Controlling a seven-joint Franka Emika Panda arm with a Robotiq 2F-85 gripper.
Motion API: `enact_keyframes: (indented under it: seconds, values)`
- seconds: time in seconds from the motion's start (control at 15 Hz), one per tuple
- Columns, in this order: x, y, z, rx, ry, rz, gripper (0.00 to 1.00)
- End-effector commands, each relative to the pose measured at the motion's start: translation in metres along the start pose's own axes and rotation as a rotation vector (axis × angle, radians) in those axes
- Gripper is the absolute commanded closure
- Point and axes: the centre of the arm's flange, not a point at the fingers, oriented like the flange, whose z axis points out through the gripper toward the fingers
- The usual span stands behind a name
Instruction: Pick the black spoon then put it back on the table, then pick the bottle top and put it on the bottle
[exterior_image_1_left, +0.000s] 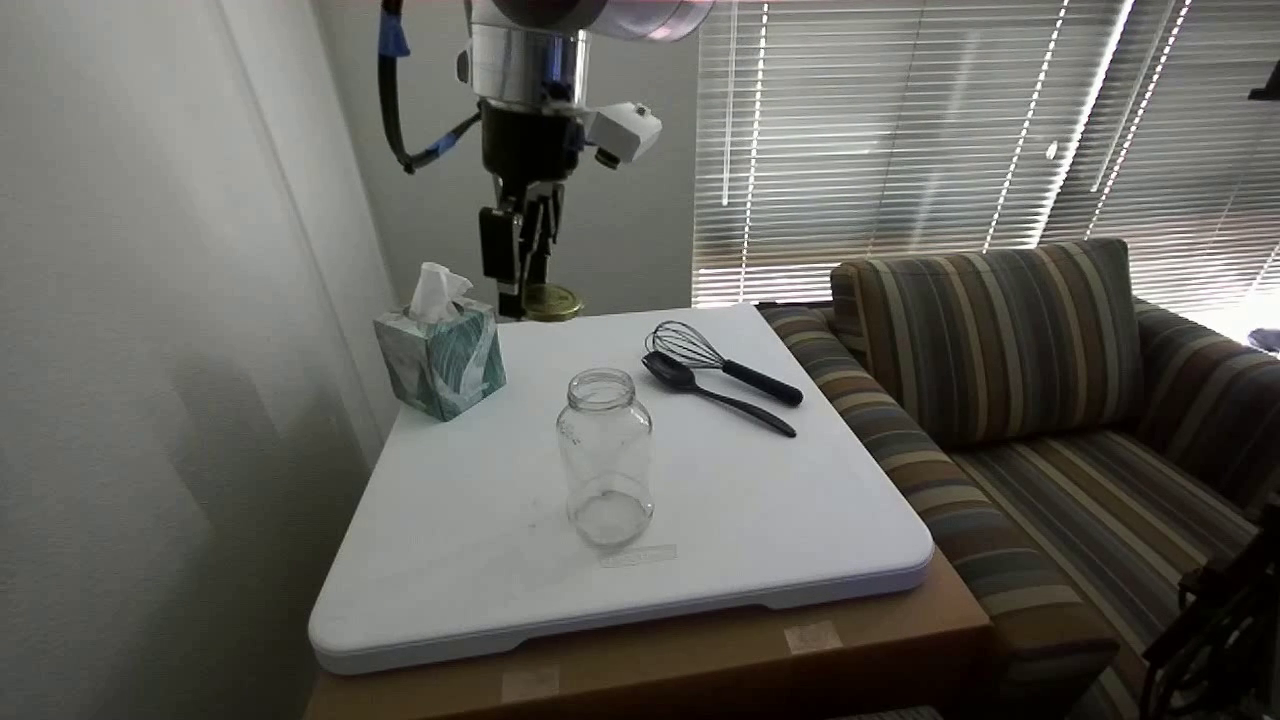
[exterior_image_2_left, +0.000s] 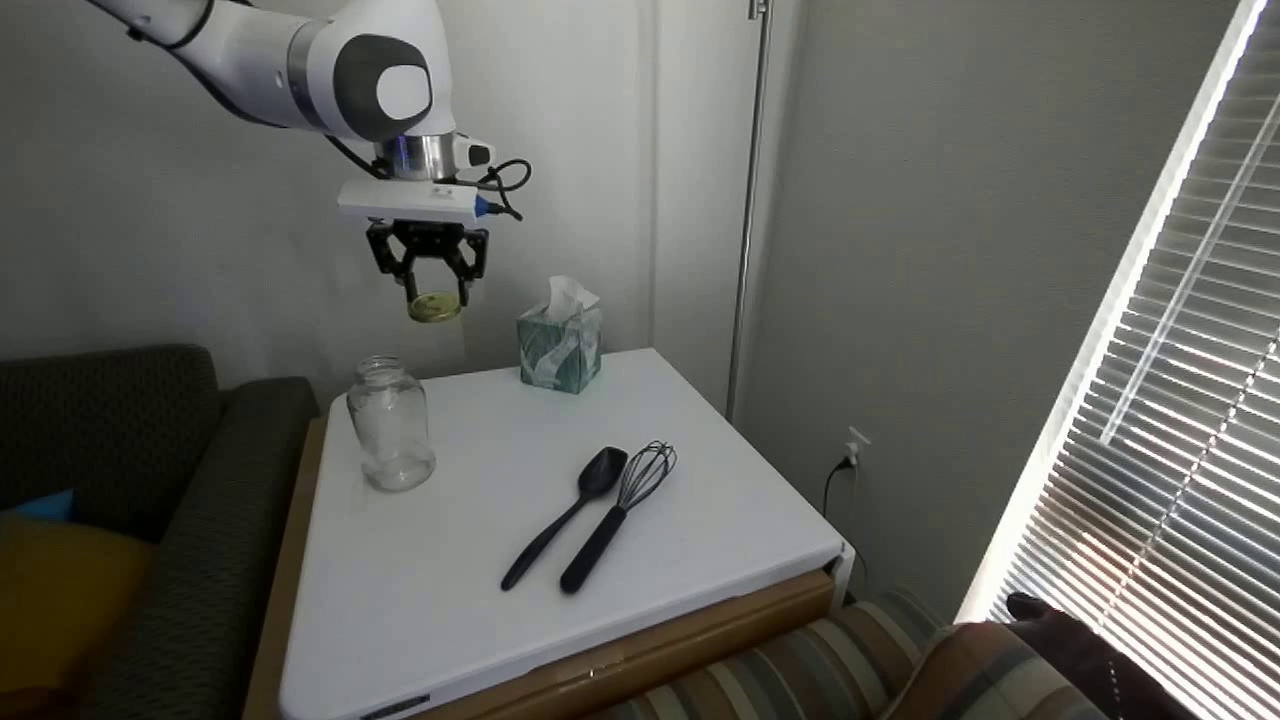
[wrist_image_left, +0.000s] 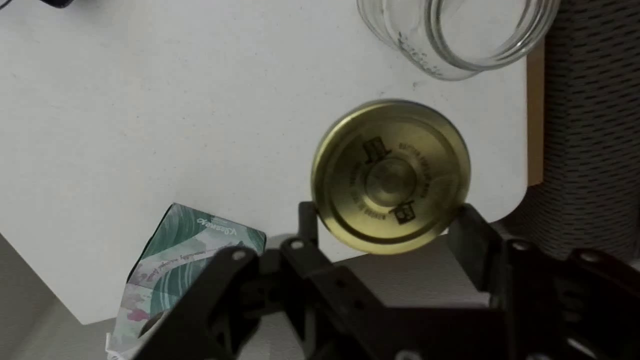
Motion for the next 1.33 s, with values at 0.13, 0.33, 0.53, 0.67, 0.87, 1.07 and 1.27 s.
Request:
enact_keyframes:
  seconds: [0.13, 0.33, 0.53, 0.67, 0.87, 1.07, 1.27]
  values:
    - [-0.023, -0.002, -0.02, 0.004, -0.058, -0.045, 0.58]
    - [-0.033, -0.015, -0.02, 0.022, -0.09, -0.048, 0.58]
    - [-0.05, -0.023, -0.01, 0.018, -0.113, -0.052, 0.58]
    - [-0.063, -0.026, -0.003, 0.021, -0.123, -0.049, 0.58]
    - [-0.082, -0.028, 0.011, 0.017, -0.104, -0.023, 0.58]
    - [-0.093, -0.032, 0.02, 0.009, -0.052, -0.002, 0.58]
    - [-0.099, -0.038, 0.027, 0.01, -0.021, -0.008, 0.58]
